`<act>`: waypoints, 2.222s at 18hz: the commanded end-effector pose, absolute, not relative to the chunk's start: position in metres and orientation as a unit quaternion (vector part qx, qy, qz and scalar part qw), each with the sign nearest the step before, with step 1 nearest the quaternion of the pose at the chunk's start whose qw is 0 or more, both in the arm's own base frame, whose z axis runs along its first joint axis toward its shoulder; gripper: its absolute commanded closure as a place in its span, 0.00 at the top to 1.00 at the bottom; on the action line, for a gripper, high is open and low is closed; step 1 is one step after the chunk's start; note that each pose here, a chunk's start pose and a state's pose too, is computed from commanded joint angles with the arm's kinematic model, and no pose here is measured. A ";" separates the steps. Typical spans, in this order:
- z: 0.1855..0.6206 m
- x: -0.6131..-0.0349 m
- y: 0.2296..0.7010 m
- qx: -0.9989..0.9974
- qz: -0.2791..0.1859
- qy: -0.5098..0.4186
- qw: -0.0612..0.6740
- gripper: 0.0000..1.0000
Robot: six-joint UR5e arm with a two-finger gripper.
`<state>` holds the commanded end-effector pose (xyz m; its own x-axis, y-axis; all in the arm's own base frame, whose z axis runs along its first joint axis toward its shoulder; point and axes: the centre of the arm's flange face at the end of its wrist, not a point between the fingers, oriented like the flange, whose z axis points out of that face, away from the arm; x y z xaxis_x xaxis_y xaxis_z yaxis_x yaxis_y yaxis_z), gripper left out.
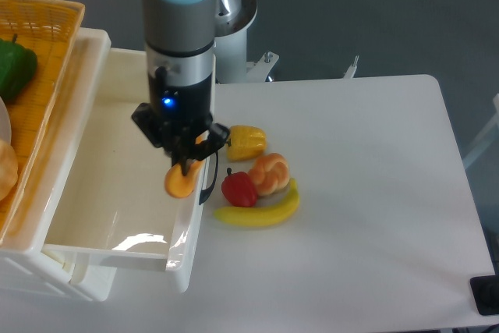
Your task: Place the long bread in the upper white drawer
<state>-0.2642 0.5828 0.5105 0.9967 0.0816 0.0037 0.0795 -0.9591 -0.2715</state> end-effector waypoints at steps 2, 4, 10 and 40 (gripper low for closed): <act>0.507 -0.263 0.583 -0.989 0.009 -0.028 0.142 0.65; 0.507 -0.265 0.584 -0.989 0.024 -0.020 0.147 1.00; 0.511 -0.249 0.584 -0.989 0.024 -0.009 0.145 1.00; 0.374 -0.533 0.412 -0.994 0.045 -0.095 0.033 1.00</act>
<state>-0.5328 0.4117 0.3745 0.9779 0.1914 -0.0837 0.1853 -0.9798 -0.0748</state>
